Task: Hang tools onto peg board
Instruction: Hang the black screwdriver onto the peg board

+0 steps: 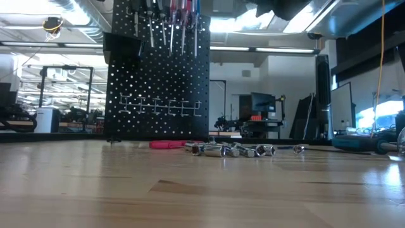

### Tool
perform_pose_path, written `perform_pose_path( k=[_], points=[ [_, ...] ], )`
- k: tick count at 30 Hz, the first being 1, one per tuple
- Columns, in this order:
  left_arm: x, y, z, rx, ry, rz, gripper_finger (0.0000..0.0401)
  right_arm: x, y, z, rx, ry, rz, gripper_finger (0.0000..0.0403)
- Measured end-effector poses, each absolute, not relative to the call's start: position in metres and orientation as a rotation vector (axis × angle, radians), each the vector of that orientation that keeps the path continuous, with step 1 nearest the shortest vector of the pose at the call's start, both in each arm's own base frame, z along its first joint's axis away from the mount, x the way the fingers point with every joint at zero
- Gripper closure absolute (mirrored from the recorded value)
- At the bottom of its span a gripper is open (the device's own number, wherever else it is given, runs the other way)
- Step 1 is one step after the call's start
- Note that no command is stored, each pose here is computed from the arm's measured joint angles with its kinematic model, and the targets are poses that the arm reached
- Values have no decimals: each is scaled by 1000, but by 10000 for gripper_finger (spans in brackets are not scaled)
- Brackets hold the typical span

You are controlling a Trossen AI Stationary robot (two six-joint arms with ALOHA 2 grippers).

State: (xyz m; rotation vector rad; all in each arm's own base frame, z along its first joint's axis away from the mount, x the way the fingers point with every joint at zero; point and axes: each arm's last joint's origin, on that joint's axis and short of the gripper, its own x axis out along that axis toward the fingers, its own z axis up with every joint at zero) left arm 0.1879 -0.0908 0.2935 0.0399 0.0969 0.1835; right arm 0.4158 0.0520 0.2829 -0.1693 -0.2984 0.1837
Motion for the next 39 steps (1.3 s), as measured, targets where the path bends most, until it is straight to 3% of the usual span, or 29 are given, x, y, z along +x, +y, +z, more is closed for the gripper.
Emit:
perform_pose_path(
  k=[6,15,27,39],
  points=[
    [171,-82,298,34,131,176,284,406,42,297,-247,-175,-28,325],
    [151,-71,294,-4,216,184,274,393,-23,280,-263,-51,-213,325],
    [153,-68,292,29,232,228,274,358,-135,237,-163,-68,-305,325],
    [157,-63,291,5,233,266,274,352,-189,199,-109,-89,-282,325]
  ],
)
